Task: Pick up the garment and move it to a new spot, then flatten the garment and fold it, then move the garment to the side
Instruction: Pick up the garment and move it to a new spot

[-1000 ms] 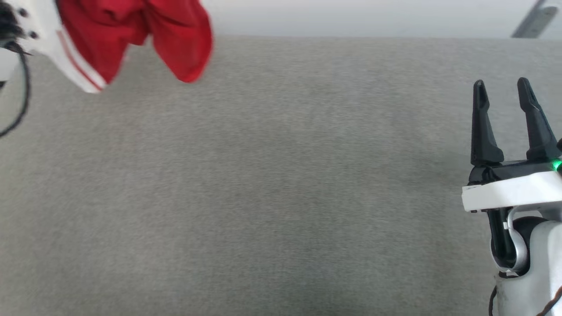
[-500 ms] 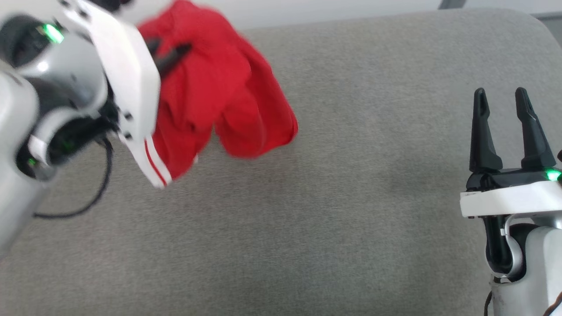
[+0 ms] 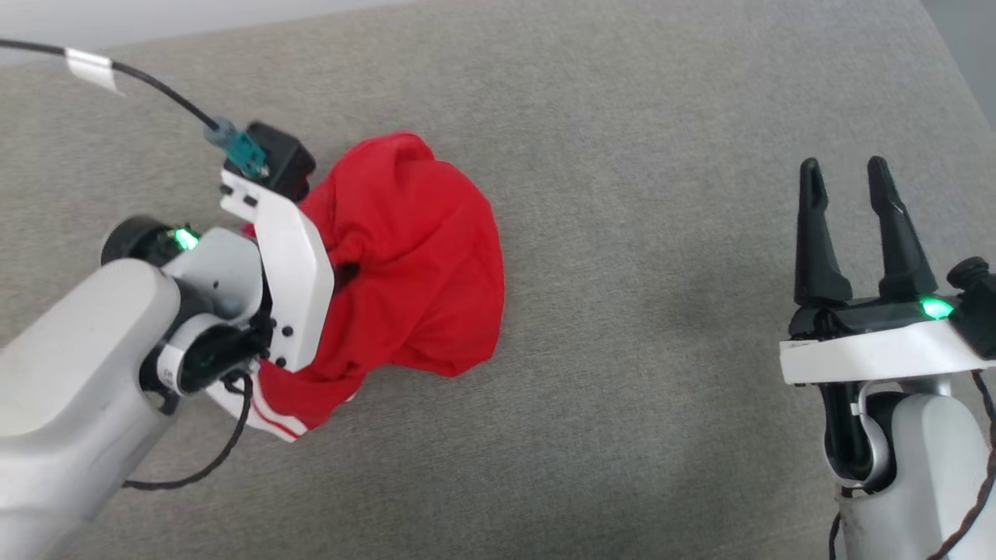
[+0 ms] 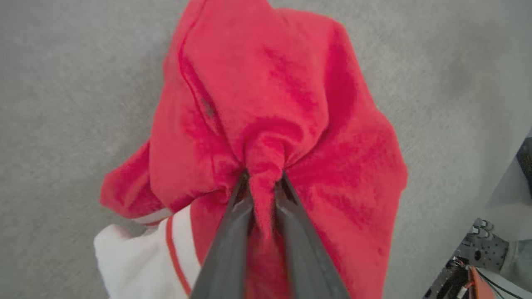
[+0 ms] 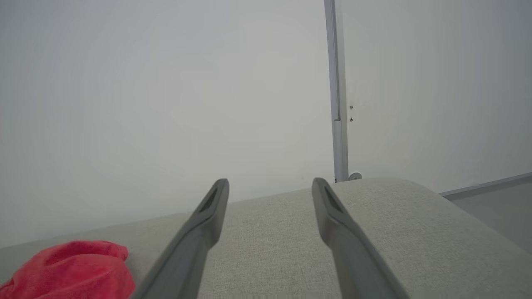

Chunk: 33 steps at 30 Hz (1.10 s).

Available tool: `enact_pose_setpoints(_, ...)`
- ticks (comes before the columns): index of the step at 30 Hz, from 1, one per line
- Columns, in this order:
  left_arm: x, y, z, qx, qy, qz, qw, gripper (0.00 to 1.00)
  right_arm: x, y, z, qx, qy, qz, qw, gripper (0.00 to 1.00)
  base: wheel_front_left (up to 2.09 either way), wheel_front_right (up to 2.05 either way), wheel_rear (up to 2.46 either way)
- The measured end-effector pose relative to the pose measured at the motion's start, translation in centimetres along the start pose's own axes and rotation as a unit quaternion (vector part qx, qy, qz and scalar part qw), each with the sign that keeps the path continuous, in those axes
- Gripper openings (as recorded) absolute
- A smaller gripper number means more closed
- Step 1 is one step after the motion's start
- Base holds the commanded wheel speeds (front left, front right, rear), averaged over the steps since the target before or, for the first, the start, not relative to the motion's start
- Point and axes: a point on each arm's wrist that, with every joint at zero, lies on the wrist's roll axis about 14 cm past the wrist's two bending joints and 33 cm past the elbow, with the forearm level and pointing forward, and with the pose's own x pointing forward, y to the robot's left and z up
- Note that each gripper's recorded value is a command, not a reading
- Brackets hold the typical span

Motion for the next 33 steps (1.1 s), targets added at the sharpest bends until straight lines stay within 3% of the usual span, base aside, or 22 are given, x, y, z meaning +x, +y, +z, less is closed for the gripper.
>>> enact_pose_setpoints(6,3.5,0.2,-3.8,-0.021,0.066,-0.014,0.998,0.0,0.0,-0.7,-0.8,0.001,0.007,-0.009,1.0,1.0,0.0,0.0,0.0)
enact_pose_setpoints(13,5.9,0.5,-5.2,-0.021,0.089,-0.029,0.995,0.0,-0.2,-1.3,-1.5,0.001,0.015,-0.018,1.0,1.0,0.0,0.0,0.0)
enact_pose_setpoints(14,6.0,0.4,-5.1,-0.021,0.086,-0.031,0.996,0.04,-0.2,-1.3,-1.6,0.001,0.015,-0.018,1.0,1.0,0.0,0.0,0.0)
enact_pose_setpoints(15,6.0,0.4,-5.1,-0.021,0.083,-0.033,0.996,0.4,-0.2,-1.3,-1.5,0.001,0.014,-0.018,1.0,1.0,0.0,0.0,0.0)
enact_pose_setpoints(16,6.0,0.4,-4.9,-0.022,0.077,-0.032,0.996,1.0,-0.2,-1.3,-1.5,0.001,0.013,-0.018,1.0,1.0,0.0,0.0,0.0)
enact_pose_setpoints(23,4.2,-0.2,-2.8,-0.025,0.012,-0.032,0.999,1.0,-0.1,-0.5,-0.9,0.002,0.005,-0.008,1.0,1.0,0.0,0.0,0.0)
enact_pose_setpoints(33,-2.0,0.8,-0.4,-0.039,-0.108,0.01,0.993,1.0,-0.2,2.4,-0.4,0.006,0.01,0.031,0.999,1.0,0.0,0.0,0.0)
